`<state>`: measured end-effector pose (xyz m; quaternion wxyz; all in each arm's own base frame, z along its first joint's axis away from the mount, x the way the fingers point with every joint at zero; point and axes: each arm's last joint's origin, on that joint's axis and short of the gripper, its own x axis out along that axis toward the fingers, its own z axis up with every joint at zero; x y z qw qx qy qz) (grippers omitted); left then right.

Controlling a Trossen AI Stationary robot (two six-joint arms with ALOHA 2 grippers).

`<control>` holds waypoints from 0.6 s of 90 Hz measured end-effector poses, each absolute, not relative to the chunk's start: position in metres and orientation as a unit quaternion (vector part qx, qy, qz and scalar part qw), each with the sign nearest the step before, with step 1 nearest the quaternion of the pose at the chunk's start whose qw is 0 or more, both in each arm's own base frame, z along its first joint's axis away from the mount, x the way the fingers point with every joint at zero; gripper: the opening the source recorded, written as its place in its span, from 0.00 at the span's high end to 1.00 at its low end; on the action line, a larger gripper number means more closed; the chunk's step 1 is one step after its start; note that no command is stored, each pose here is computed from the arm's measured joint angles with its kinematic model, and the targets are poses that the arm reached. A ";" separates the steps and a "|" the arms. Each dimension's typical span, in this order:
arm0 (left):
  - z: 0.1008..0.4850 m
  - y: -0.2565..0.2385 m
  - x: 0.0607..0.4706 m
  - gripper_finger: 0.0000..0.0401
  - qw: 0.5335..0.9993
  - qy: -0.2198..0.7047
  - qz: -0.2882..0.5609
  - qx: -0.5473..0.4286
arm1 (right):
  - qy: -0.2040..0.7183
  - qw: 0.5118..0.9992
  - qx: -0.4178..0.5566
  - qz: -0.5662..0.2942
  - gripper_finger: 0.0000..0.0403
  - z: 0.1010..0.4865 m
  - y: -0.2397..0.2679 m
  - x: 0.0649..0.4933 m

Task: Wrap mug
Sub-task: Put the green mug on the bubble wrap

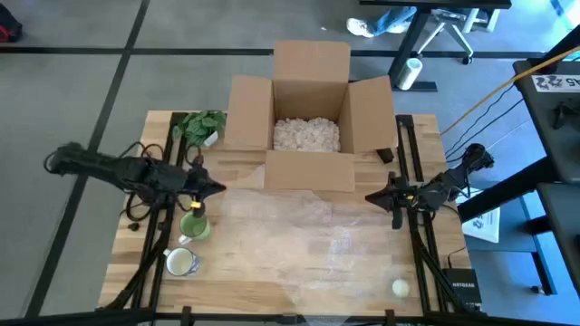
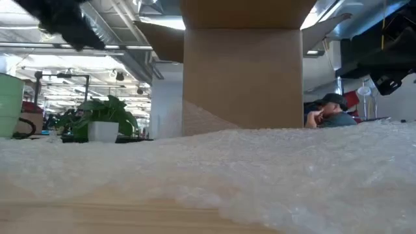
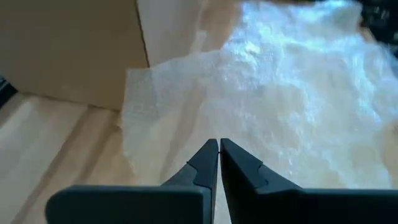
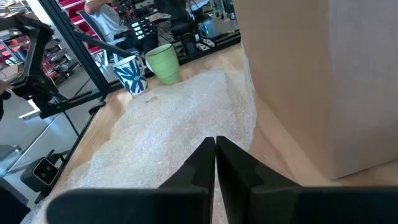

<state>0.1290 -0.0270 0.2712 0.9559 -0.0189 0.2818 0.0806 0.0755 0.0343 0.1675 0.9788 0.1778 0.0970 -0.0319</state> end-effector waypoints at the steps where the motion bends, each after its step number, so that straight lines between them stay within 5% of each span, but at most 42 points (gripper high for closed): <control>1: 0.274 -0.028 0.129 1.00 0.955 0.285 0.080 -0.017 | 0.097 0.979 0.178 -0.032 1.00 0.167 0.034 0.075; 54: 0.284 -0.065 0.123 1.00 0.812 0.572 0.108 -0.027 | 0.097 0.979 0.178 -0.032 1.00 0.167 0.034 0.076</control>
